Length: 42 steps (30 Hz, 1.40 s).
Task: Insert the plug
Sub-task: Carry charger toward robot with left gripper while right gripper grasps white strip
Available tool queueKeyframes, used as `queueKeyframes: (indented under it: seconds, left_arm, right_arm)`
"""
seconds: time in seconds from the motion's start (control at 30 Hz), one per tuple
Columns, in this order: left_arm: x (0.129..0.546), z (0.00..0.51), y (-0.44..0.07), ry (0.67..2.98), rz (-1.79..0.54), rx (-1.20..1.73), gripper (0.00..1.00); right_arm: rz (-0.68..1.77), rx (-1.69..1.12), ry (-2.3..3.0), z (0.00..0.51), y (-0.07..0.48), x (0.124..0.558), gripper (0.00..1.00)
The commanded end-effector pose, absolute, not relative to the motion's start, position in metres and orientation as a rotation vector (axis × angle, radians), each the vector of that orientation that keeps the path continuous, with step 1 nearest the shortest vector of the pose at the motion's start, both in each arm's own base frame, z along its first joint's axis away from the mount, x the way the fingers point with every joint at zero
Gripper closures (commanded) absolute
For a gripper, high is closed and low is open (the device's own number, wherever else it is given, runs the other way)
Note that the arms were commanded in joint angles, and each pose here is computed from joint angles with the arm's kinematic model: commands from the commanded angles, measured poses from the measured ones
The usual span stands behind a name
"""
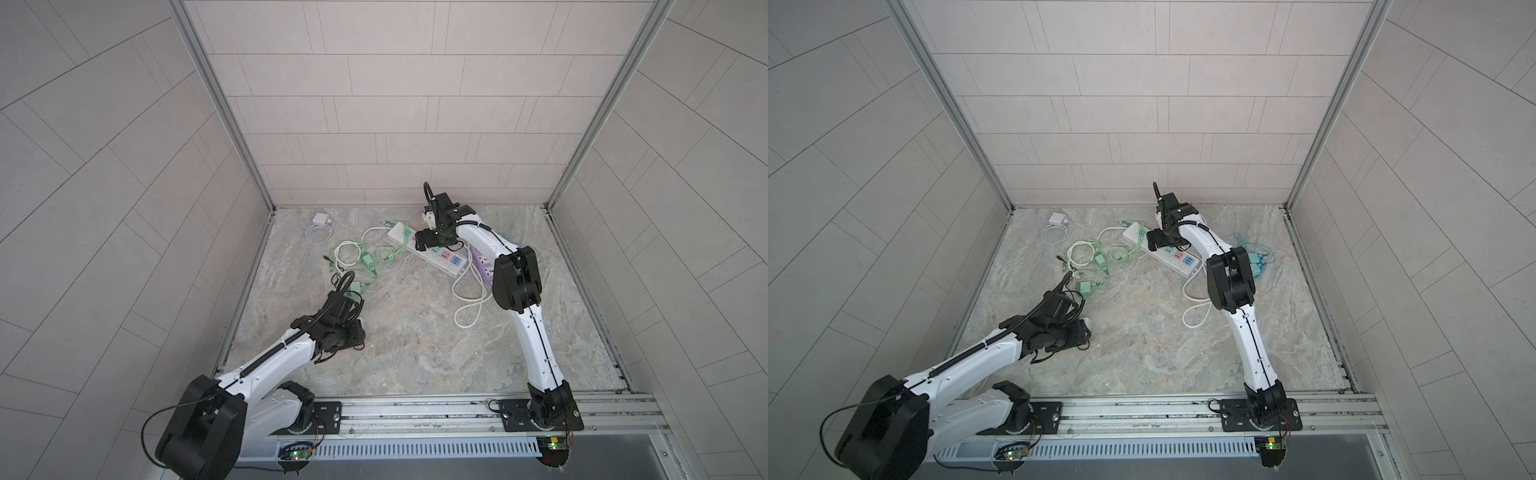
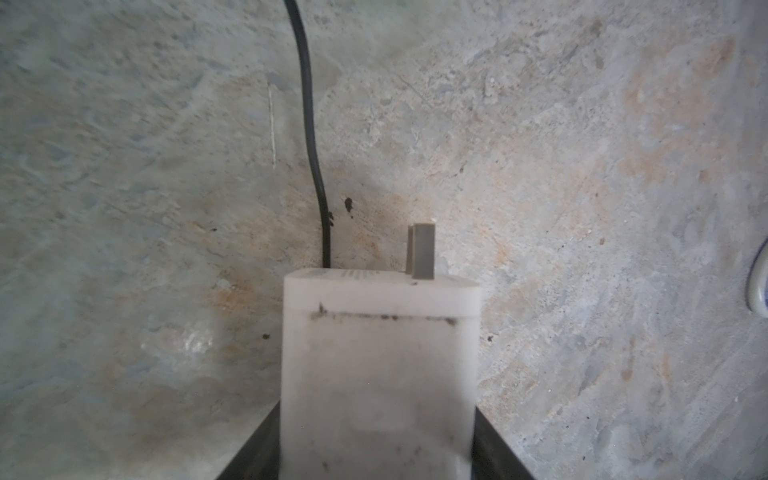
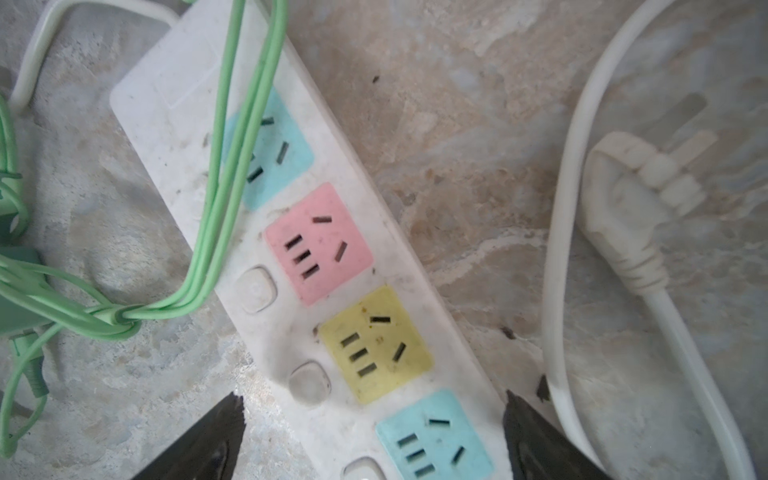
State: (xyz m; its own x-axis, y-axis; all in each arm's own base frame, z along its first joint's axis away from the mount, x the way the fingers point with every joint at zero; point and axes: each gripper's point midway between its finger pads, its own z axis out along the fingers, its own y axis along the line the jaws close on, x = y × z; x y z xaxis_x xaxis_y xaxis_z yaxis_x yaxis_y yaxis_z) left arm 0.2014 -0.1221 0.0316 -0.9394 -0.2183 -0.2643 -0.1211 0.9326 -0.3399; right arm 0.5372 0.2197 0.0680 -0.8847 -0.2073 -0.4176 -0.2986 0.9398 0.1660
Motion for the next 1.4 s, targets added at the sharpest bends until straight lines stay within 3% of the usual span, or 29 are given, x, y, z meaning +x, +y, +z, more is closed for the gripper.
queueKeyframes:
  seconds: [0.0,0.37,0.63,0.77,1.0,1.37]
  left_arm:
    - [0.200,0.029,-0.124,2.789,-0.476,-0.257,0.60]
    - [0.198,0.021,-0.120,2.814,-0.442,-0.271,0.50]
    - [0.202,0.023,-0.114,2.803,-0.390,-0.296,0.31]
    - [0.207,0.033,-0.113,2.789,-0.368,-0.289,0.28]
    - [0.216,0.046,-0.109,2.759,-0.325,-0.289,0.24]
    - [0.223,0.062,-0.102,2.747,-0.239,-0.230,0.21]
  right_arm:
    - [0.332,-0.456,2.733,0.053,0.226,0.528,0.04]
    - [0.262,-0.607,2.833,0.031,0.234,0.496,0.04]
    - [0.104,-0.707,2.864,0.024,0.240,0.457,0.08]
    - [0.030,-0.677,2.890,0.015,0.231,0.438,0.11]
    - [0.091,-0.606,2.905,0.015,0.211,0.384,0.27]
    - [0.060,-0.561,3.007,-0.001,0.171,0.289,0.27]
